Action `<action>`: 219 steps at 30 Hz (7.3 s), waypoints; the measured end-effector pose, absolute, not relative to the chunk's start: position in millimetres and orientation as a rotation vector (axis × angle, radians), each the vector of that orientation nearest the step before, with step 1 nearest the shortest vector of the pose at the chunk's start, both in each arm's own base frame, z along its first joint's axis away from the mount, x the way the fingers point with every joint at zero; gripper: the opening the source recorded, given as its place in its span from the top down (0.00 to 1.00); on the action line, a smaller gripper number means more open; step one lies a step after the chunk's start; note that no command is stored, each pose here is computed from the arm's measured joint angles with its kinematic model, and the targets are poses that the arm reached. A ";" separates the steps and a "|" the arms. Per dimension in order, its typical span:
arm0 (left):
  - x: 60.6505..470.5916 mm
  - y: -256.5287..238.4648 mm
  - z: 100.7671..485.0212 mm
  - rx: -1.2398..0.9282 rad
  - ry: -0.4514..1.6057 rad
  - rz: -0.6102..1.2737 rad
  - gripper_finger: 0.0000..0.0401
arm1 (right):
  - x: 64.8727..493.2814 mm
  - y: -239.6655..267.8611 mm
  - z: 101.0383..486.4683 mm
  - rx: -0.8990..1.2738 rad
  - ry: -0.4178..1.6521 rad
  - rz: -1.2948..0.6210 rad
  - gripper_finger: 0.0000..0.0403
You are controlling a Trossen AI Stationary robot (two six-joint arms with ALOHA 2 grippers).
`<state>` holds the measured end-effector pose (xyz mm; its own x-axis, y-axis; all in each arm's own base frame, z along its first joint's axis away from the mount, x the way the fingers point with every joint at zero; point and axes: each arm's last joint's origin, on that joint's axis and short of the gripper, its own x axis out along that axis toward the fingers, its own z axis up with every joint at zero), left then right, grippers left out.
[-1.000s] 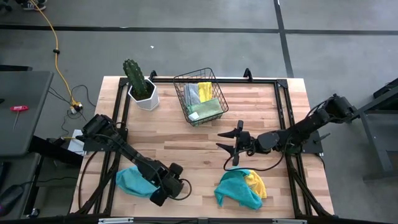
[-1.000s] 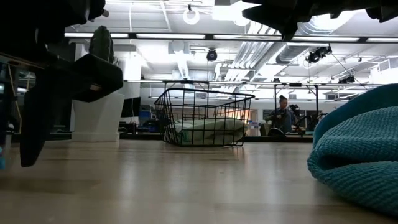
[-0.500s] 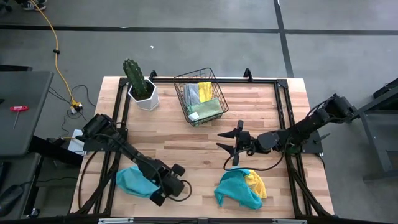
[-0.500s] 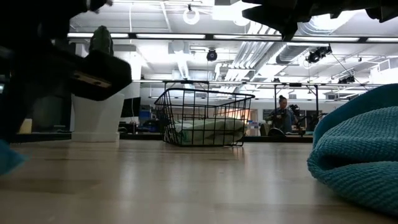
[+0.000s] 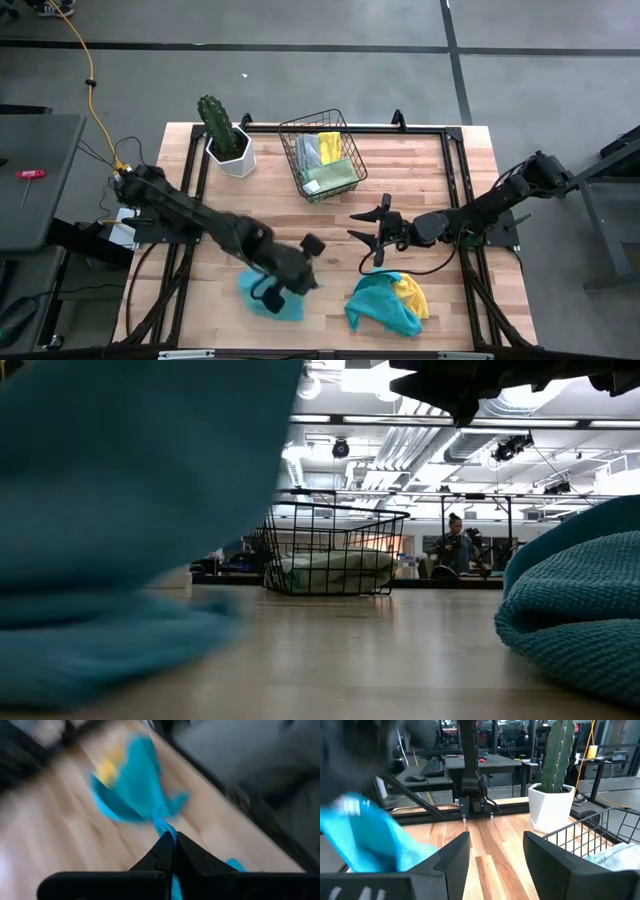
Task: Fold microfiber towels
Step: Fold the left blue microfiber cloth
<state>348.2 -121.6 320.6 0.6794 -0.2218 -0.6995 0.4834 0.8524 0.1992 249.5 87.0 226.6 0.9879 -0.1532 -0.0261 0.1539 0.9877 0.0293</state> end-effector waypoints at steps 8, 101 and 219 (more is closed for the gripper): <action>308.5 -99.3 378.2 0.407 0.543 -0.235 1.00 | 249.4 86.9 224.5 0.028 0.044 -0.155 0.56; 212.8 -135.9 178.0 0.047 1.299 0.341 1.00 | 325.1 205.3 127.9 0.380 0.975 -0.308 0.65; 156.9 -171.7 119.0 -0.023 0.683 0.378 1.00 | 219.3 174.7 177.1 0.019 0.833 -0.193 1.00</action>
